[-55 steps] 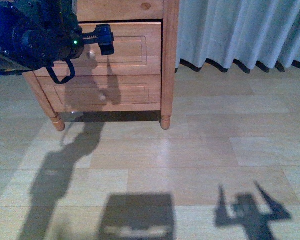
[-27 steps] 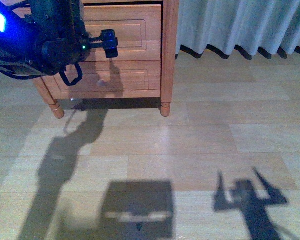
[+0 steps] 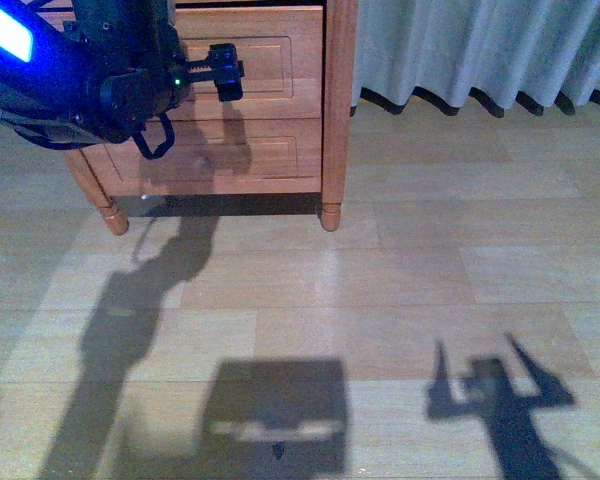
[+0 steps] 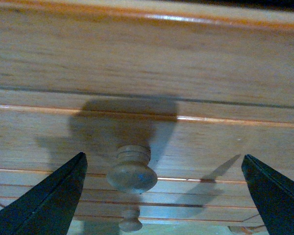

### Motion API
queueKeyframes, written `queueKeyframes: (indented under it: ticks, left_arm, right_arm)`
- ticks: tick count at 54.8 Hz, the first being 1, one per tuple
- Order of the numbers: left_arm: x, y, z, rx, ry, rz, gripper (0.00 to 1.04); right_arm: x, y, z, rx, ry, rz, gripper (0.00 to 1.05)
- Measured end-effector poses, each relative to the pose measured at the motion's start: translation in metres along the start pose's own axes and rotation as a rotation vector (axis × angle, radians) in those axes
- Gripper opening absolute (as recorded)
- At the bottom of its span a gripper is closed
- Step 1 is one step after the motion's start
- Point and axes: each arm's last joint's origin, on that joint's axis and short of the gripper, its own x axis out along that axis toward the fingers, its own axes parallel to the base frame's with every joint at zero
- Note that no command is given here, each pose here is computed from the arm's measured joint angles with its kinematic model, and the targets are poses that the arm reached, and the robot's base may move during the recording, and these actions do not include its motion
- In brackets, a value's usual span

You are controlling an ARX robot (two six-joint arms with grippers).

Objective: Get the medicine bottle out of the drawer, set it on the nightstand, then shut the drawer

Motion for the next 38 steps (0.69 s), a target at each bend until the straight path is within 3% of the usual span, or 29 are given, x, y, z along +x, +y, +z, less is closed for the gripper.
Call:
queueKeyframes:
  ticks: [22,38]
  left_arm:
    - [0.003,0.009,-0.003,-0.001,-0.011,0.032,0.28]
    - [-0.012,0.011,-0.012,0.009,-0.022,0.03,0.26]
  right_arm:
    - [0.0,0.0,0.0,0.0,0.0,0.0,0.98]
    - [0.0,0.0,0.0,0.0,0.0,0.0,0.98]
